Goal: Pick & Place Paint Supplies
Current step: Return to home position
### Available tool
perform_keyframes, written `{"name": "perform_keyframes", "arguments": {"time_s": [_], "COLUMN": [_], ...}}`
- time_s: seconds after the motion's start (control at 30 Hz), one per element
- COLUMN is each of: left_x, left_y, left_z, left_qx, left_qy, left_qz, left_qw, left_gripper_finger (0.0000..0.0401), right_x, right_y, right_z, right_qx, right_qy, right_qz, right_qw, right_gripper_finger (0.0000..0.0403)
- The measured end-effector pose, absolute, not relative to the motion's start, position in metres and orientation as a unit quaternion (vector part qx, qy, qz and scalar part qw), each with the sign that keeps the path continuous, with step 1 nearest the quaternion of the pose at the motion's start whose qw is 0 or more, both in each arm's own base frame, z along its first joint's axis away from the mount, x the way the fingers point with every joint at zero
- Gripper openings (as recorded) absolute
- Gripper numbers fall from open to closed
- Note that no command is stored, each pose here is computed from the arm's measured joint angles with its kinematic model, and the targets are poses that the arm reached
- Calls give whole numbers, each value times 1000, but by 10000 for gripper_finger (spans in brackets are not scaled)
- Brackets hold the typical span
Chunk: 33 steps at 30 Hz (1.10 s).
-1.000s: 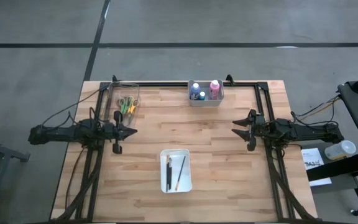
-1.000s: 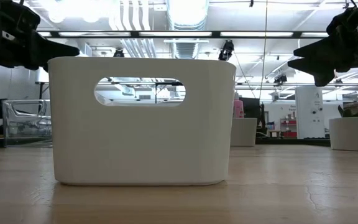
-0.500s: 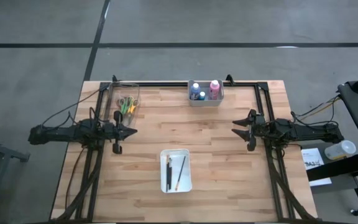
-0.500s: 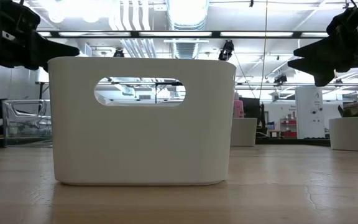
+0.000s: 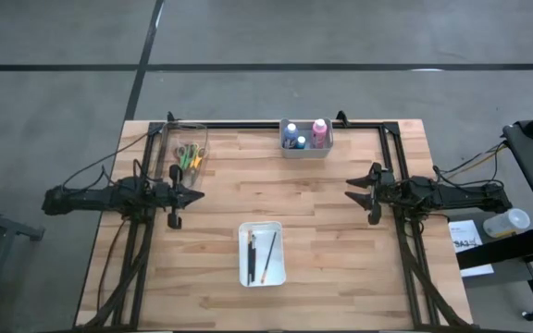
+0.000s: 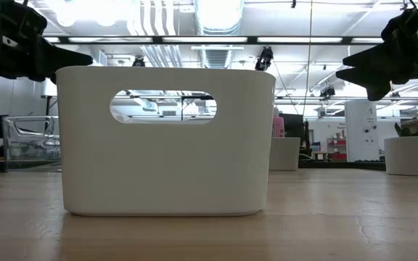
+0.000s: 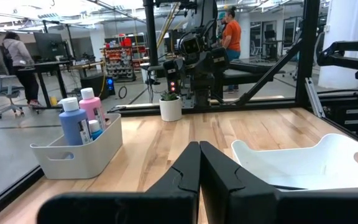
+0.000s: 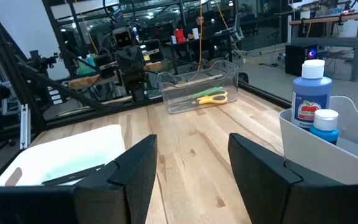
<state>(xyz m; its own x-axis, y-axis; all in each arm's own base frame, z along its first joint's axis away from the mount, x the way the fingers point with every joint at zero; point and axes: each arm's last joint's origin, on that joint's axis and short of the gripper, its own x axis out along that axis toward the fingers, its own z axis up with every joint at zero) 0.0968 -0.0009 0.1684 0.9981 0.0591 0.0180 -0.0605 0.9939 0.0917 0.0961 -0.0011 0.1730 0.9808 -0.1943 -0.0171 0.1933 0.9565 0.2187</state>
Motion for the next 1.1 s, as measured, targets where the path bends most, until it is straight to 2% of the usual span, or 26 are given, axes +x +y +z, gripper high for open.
{"name": "perform_keyframes", "arguments": {"time_s": [0.5,0.7,0.93,1.1], "left_x": [97,96,94,94], "left_y": [0,4,11,11], "left_z": [169,170,172,172], "left_qx": [47,37,69,70], "left_qy": [-9,-13,-8,-7], "left_qz": [37,105,219,227], "left_qw": [998,994,973,971], "left_gripper_finger": [7,7,7,7], "right_x": [96,96,96,96], "right_y": [-1,-1,-1,-1], "right_z": [173,173,172,172], "right_qx": [110,110,110,109], "right_qy": [-2,-1,2,5], "right_qz": [-98,-99,-99,-99], "right_qw": [989,989,989,989], "right_gripper_finger": [193,193,193,193]}}
